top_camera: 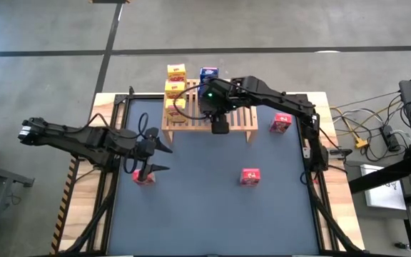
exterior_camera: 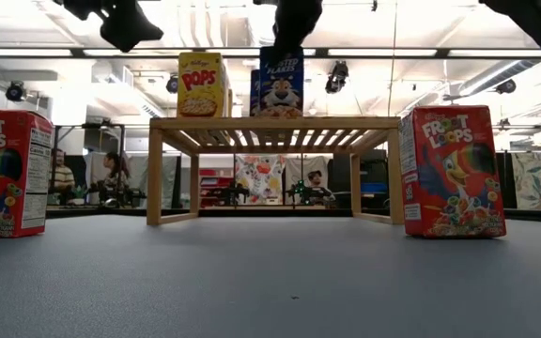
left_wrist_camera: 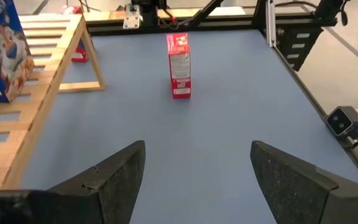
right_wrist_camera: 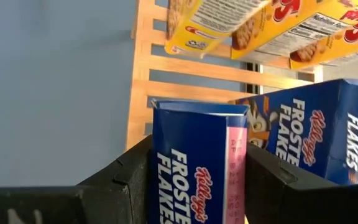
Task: Stack cereal on shelf
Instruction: Put the blue cereal box on the shelf aligned with the other blue cereal boxes
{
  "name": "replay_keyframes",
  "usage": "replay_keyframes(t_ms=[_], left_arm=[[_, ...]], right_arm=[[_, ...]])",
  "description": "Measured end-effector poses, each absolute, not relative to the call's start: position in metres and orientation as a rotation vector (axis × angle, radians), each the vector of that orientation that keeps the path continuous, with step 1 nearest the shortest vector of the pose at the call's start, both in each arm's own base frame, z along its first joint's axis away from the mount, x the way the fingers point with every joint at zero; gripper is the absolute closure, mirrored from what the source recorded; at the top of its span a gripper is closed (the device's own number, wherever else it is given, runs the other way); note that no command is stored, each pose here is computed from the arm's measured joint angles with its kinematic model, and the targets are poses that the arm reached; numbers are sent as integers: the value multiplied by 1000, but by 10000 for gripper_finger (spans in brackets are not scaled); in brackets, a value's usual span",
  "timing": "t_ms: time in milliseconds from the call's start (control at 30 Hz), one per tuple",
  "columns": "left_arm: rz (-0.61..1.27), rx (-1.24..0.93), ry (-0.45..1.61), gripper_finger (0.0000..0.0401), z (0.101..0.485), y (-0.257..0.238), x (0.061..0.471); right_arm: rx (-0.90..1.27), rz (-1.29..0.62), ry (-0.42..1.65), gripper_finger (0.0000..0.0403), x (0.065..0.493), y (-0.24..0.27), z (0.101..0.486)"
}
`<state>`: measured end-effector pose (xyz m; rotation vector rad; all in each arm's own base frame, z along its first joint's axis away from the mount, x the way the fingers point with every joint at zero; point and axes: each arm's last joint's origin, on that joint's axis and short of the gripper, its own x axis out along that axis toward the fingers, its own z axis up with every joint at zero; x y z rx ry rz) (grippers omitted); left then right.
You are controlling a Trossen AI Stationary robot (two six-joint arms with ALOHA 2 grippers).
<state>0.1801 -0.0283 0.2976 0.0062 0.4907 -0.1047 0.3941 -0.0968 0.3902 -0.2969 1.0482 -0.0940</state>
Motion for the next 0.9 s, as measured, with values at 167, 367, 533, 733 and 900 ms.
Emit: replay_keyframes(t_ms=[167,367,533,733,900], left_arm=[[-104,5,497,126,294,-28,180],[-104,4,484,126,296,-28,178],[-104,5,481,126,297,-28,177],[-104,7,482,126,297,-28,177],[-106,14,482,126,297,-28,177]], right_arm=[[-307,-93,1036,225,397,-98,389],[-314,-104,1004,225,397,-99,393],[-317,-113,984,226,396,-102,396],[-303,-110,980,231,396,-106,396],[-262,-68,960,232,395,-108,396]])
